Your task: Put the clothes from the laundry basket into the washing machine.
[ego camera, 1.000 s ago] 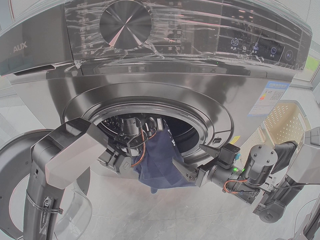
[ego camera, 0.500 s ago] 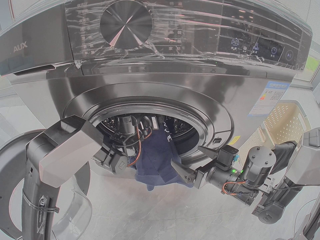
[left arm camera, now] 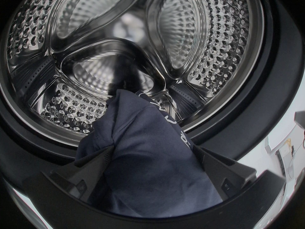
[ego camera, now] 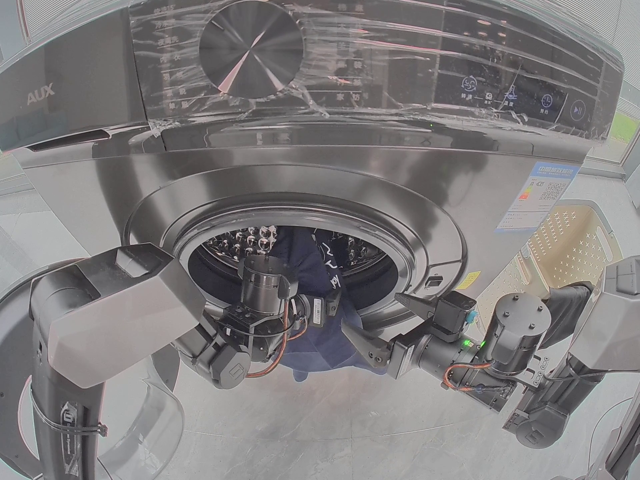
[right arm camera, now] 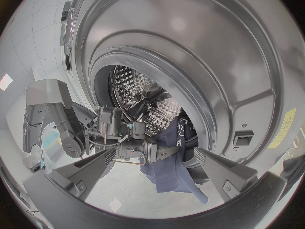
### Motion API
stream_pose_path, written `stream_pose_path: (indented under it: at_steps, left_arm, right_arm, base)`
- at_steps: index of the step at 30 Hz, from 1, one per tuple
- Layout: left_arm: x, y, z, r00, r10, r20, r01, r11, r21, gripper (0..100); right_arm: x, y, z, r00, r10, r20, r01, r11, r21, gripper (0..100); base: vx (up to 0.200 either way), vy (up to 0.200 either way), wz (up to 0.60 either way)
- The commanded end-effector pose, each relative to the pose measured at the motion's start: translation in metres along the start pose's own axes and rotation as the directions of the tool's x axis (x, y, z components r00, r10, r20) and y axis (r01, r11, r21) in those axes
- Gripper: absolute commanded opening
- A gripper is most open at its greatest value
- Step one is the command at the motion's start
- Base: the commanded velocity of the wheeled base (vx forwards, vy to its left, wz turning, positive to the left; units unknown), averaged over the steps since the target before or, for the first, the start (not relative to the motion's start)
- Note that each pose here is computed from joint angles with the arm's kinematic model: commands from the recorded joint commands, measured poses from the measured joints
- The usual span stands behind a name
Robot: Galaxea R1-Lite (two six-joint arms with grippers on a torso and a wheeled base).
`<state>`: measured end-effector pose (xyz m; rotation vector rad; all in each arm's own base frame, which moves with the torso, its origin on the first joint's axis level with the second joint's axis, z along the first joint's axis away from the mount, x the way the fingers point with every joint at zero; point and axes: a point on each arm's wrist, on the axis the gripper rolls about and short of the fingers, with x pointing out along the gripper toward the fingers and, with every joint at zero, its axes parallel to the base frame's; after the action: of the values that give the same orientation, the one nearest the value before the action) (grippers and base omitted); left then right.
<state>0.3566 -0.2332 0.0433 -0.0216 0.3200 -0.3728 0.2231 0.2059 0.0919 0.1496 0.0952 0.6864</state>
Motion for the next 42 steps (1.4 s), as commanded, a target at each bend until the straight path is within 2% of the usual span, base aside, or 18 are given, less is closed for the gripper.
stream_pose_path:
  at_steps: [1,4,7,11,12,13,14,16,17,20,24,26,27,30,32,37,40,42]
  left_arm:
    - [0.003,0.003,-0.014,0.999,0.012,-0.043,-0.012,1.000,0.008,0]
    - [0.005,0.004,-0.014,0.999,0.010,-0.040,-0.010,1.000,0.007,0]
    - [0.010,0.002,-0.003,1.000,0.004,0.009,-0.004,1.000,-0.013,0]
    - [0.018,-0.003,0.018,0.993,-0.010,0.121,0.016,0.999,-0.048,0]
    - [0.023,-0.005,0.027,0.984,-0.016,0.180,0.028,0.997,-0.067,0]
    - [0.024,-0.004,0.028,0.982,-0.014,0.189,0.027,0.997,-0.070,0]
    - [0.029,-0.005,0.036,0.971,-0.006,0.238,0.027,0.996,-0.085,0]
    - [0.032,-0.004,0.040,0.964,-0.003,0.267,0.028,0.995,-0.091,0]
    - [0.037,0.003,0.049,0.947,0.016,0.320,0.019,0.994,-0.105,0]
    - [0.047,0.009,0.058,0.921,0.044,0.387,0.005,0.992,-0.126,0]
    - [0.053,0.016,0.070,0.890,0.077,0.449,-0.011,0.989,-0.148,0]
    - [0.052,0.017,0.070,0.890,0.079,0.449,-0.013,0.989,-0.147,0]
    - [0.051,0.017,0.068,0.894,0.077,0.442,-0.014,0.989,-0.145,100]
    - [0.046,0.013,0.065,0.905,0.070,0.420,-0.012,0.990,-0.140,100]
    - [0.035,0.011,0.073,0.909,0.064,0.412,-0.008,0.990,-0.138,100]
    - [0.009,0.002,0.055,0.970,0.027,0.241,-0.006,0.996,-0.087,100]
    - [-0.001,-0.004,0.038,0.990,-0.008,0.144,0.017,0.998,-0.059,100]
    - [-0.002,-0.005,0.033,0.992,-0.015,0.122,0.022,0.998,-0.054,100]
  right_arm:
    - [0.000,0.000,-0.001,1.000,0.000,-0.003,0.000,1.000,0.000,100]
    - [0.000,0.000,-0.001,1.000,0.000,-0.003,0.000,1.000,0.000,100]
    - [0.000,0.000,-0.001,1.000,0.000,-0.003,0.000,1.000,0.000,100]
    - [0.001,0.000,-0.001,1.000,0.002,-0.002,-0.002,1.000,0.000,100]
    - [0.000,0.001,-0.001,1.000,0.005,-0.002,-0.005,1.000,0.000,100]
    - [0.000,0.001,-0.001,1.000,0.005,-0.002,-0.005,1.000,0.000,100]
    - [0.000,0.001,0.000,1.000,0.003,-0.001,-0.003,1.000,0.000,100]
    - [0.000,0.001,-0.001,1.000,0.003,-0.002,-0.003,1.000,0.000,100]
    - [0.000,0.001,-0.001,1.000,0.003,-0.001,-0.003,1.000,0.001,100]
    - [0.000,0.001,-0.001,1.000,0.003,-0.002,-0.003,1.000,0.001,100]
    - [0.000,0.001,-0.001,1.000,0.003,-0.002,-0.003,1.000,0.001,100]
    - [0.000,0.001,-0.001,1.000,0.003,-0.004,-0.003,1.000,0.001,100]
    - [0.000,0.001,-0.001,1.000,0.003,-0.002,-0.003,1.000,0.001,100]
    - [0.000,0.001,-0.001,1.000,0.003,-0.002,-0.003,1.000,0.001,100]
    - [0.000,0.001,-0.001,1.000,0.003,-0.002,-0.003,1.000,0.001,100]
    - [0.000,0.001,-0.002,1.000,0.003,-0.005,-0.003,1.000,0.001,100]
    - [0.000,0.001,-0.002,1.000,0.004,-0.004,-0.004,1.000,0.001,100]
    - [0.000,0.001,-0.001,1.000,0.003,-0.004,-0.003,1.000,0.001,100]
  base:
    - [0.000,0.000,0.00]
    - [0.000,0.000,0.00]
    - [0.000,0.000,0.00]
    - [0.000,0.000,0.00]
    - [0.000,0.000,0.00]
    - [0.000,0.000,0.00]
    - [0.000,0.000,0.00]
    - [0.000,0.000,0.00]
    - [0.000,0.000,0.00]
    - [0.000,0.000,0.00]
    - [0.000,0.000,0.00]
    - [0.000,0.000,0.00]
    - [0.000,0.000,0.00]
    - [0.000,0.000,0.00]
    - [0.000,0.000,0.00]
    - [0.000,0.000,0.00]
    - [0.000,0.000,0.00]
    - [0.000,0.000,0.00]
